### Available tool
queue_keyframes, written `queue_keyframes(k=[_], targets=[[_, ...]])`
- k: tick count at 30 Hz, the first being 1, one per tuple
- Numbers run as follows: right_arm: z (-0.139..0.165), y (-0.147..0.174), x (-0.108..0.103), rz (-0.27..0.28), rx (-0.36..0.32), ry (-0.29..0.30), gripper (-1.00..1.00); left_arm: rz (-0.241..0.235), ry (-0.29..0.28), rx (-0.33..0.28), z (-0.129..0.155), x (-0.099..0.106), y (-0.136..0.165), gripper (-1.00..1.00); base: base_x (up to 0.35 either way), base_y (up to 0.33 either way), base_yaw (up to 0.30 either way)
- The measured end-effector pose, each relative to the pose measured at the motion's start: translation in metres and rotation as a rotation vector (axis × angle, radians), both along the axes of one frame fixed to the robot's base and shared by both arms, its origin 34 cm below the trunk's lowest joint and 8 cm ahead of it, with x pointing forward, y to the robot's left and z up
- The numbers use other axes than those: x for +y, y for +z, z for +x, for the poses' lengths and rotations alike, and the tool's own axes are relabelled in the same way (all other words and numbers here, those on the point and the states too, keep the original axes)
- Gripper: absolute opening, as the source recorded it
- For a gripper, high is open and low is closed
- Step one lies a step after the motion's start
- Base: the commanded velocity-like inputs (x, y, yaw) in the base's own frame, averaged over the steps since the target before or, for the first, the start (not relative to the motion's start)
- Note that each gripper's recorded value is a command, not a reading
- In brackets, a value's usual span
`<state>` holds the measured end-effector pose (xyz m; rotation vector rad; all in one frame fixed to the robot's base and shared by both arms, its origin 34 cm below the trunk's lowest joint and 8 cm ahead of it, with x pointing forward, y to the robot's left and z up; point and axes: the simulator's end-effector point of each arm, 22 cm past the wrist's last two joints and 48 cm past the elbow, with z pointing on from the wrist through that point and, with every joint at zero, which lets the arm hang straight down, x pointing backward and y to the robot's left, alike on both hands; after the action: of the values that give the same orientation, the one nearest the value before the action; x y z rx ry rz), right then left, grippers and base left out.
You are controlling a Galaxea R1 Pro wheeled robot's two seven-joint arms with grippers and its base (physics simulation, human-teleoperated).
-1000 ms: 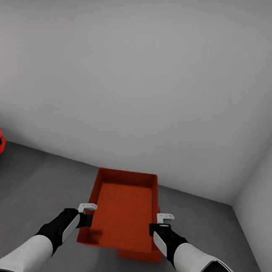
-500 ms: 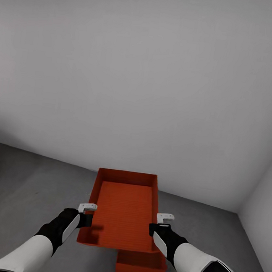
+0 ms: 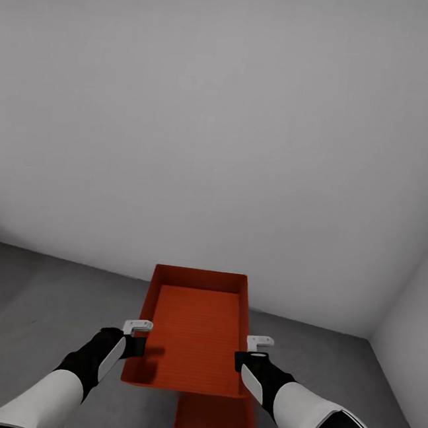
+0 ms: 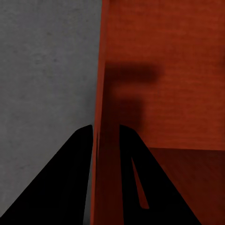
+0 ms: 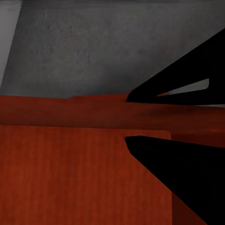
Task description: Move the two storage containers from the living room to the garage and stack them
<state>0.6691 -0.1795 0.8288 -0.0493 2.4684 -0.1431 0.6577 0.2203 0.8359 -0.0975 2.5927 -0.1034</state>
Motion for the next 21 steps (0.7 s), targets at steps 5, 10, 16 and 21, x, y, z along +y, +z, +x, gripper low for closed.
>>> queue_keyframes(k=[5,10,16,21], targets=[[-0.0002,-0.0002,0.0000,0.000,0.001,0.000,-1.00,0.000,0.000,0.000,-0.0003,0.0000,-0.0003,-1.00,0.307,0.000,-0.240],[-0.0001,-0.0004,0.0002,0.000,0.001,0.000,-1.00,0.000,0.000,0.001,-0.0002,0.0001,-0.0004,-1.00,0.251,0.000,-0.069],[0.0001,-0.0005,0.0002,0.000,0.001,0.000,-1.00,0.000,0.000,0.001,0.0001,0.0002,-0.0005,-1.00,0.093,0.000,-0.002],[0.0001,-0.0007,0.0002,0.000,0.001,0.000,-1.00,0.000,0.000,0.001,0.0000,0.0002,-0.0007,-1.00,0.008,0.000,0.000]])
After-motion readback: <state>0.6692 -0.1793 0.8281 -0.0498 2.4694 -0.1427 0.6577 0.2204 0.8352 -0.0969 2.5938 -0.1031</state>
